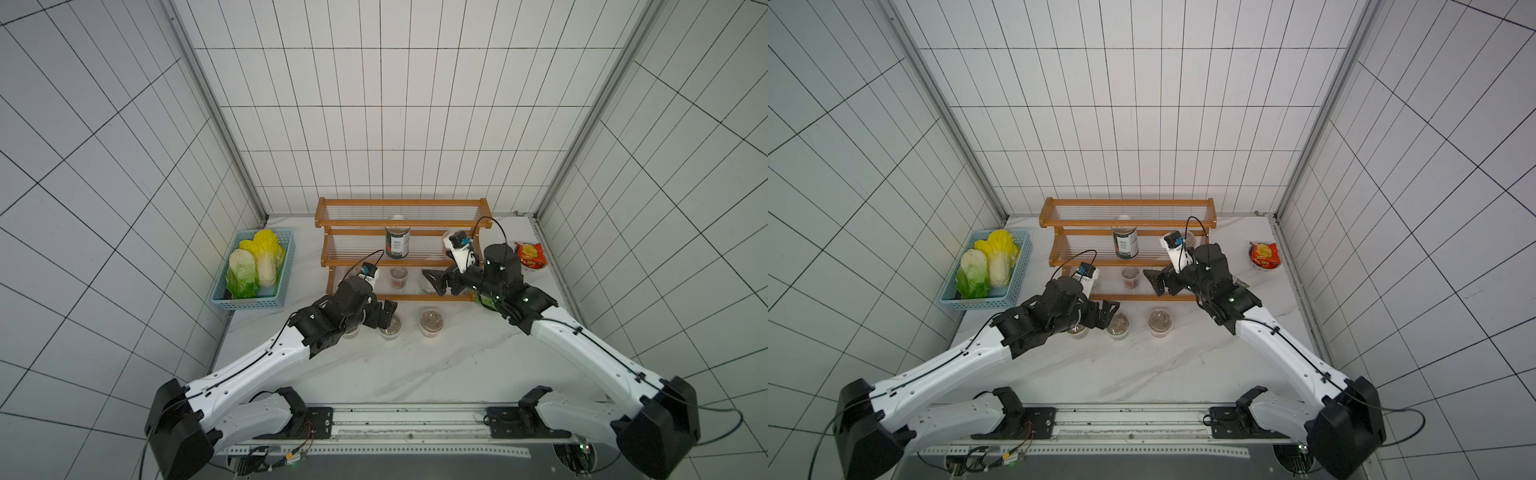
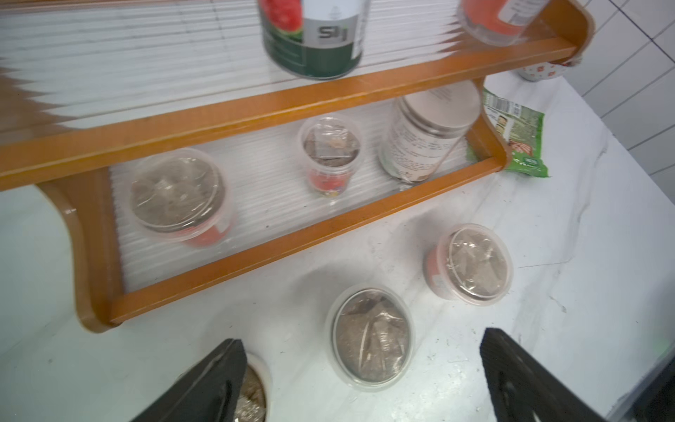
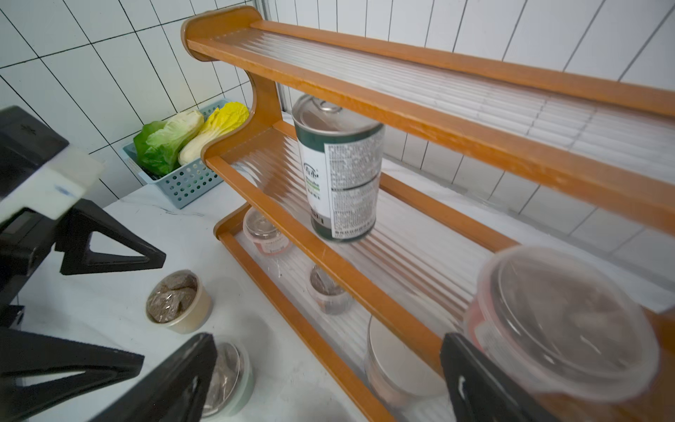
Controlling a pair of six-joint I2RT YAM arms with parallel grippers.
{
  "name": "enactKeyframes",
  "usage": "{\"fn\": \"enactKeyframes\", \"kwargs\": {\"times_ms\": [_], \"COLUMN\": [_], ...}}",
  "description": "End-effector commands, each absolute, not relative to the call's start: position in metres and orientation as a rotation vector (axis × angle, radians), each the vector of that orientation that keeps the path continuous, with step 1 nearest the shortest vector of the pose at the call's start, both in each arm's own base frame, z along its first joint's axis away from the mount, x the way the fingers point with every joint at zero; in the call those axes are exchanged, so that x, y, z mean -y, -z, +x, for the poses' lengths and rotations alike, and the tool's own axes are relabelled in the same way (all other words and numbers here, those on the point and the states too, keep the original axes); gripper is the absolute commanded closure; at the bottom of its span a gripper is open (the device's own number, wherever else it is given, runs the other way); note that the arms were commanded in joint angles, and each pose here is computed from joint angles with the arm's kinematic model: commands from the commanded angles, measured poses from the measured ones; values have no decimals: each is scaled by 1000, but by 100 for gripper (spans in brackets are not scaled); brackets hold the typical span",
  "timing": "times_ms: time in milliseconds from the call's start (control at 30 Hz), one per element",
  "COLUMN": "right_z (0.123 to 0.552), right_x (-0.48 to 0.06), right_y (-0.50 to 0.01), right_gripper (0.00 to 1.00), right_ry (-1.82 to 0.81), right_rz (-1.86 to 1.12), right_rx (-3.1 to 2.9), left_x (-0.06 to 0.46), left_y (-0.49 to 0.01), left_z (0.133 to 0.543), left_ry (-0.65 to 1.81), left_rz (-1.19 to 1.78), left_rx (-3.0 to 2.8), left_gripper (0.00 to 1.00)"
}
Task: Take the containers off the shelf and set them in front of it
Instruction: 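Pick up a container from the shelf.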
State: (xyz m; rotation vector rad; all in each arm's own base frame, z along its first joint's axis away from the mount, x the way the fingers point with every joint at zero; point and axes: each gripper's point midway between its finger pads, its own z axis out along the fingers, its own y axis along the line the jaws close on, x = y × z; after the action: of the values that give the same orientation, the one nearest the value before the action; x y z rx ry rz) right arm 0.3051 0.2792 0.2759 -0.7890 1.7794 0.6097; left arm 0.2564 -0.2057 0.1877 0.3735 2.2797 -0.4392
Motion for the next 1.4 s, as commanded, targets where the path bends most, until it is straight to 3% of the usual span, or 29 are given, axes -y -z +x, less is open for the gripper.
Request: {"fn": "enactKeyframes", "kwargs": {"times_ms": [0,233,500,1000,1367], "right_z": [340,380,385,415,400], "right_x": [-297,-338,-374,-393,-395], "right_y": [-306,-307,-307,-301,-302], "right_gripper": [1,1,1,0,28], "right_ry": [-551,-574,-672,-585,-621], "right_rz": [-713,-721,-829,-707,-721], "right_rx": [-1651,-1571,-1489,-1515,-1492], "left_x": [191,168,159,150,148], "left_y": [-198,-203,-200,-187,-183], "left_z": [258,265,266,264,266], "left_ry": [462,479,474,467,469], "left_rz": [354,268,246,219,211], "left_rx": [-2260,-2247,-2251,-2276,-2281], "left_gripper": [2,1,1,2,2]}}
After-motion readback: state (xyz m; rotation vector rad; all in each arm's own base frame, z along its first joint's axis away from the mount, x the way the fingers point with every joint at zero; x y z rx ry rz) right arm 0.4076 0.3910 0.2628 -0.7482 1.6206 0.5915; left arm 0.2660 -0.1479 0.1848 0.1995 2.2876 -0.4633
